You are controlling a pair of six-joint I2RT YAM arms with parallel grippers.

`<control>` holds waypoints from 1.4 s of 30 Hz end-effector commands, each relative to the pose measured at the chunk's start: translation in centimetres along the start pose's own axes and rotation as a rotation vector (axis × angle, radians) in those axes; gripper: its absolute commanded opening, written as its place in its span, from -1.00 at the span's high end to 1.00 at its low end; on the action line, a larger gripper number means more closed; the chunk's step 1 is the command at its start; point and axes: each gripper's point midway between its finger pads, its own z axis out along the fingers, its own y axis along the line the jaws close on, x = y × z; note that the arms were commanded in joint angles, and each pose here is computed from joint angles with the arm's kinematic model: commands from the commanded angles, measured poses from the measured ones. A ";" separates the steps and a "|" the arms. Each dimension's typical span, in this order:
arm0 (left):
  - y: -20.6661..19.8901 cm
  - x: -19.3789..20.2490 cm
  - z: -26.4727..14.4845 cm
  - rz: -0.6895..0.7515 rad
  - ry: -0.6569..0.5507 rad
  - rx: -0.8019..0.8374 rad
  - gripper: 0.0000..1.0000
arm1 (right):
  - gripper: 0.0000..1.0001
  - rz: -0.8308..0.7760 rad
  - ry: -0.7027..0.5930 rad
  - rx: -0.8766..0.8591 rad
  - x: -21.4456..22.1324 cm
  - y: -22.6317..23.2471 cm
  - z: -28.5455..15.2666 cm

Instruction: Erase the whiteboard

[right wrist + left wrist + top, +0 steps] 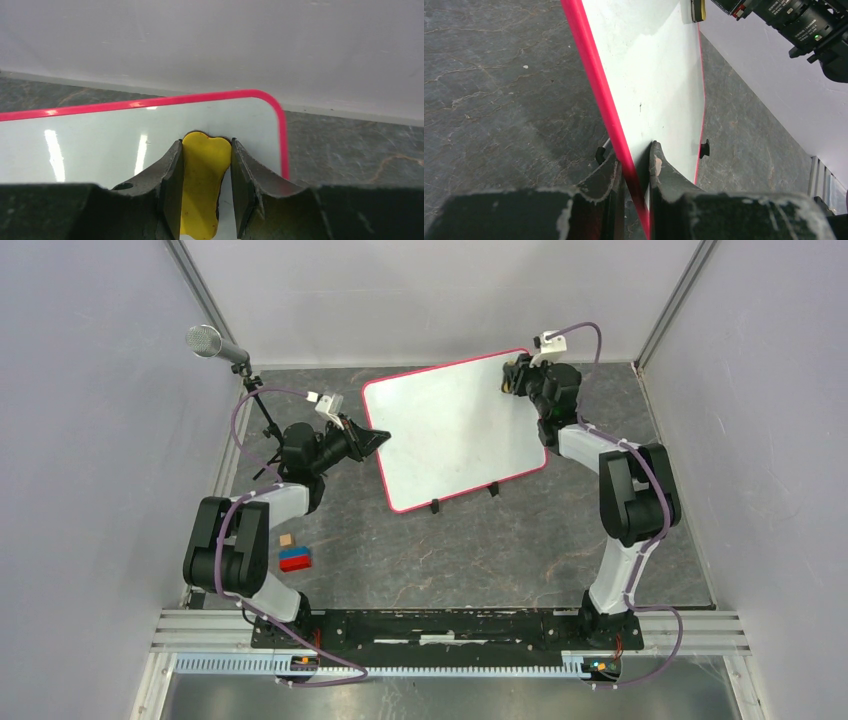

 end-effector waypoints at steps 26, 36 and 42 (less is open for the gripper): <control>5.0 -1.1 -1.0 0.324 -0.032 -0.206 0.95 | 0.50 0.075 0.127 0.091 6.9 -3.1 -3.0; 5.0 -1.0 -0.9 0.326 -0.030 -0.203 0.95 | 0.50 0.090 0.142 0.121 7.4 -4.8 -3.4; 4.9 -1.0 -0.9 0.327 -0.033 -0.203 0.95 | 0.49 0.078 0.150 0.058 7.8 -1.6 -4.2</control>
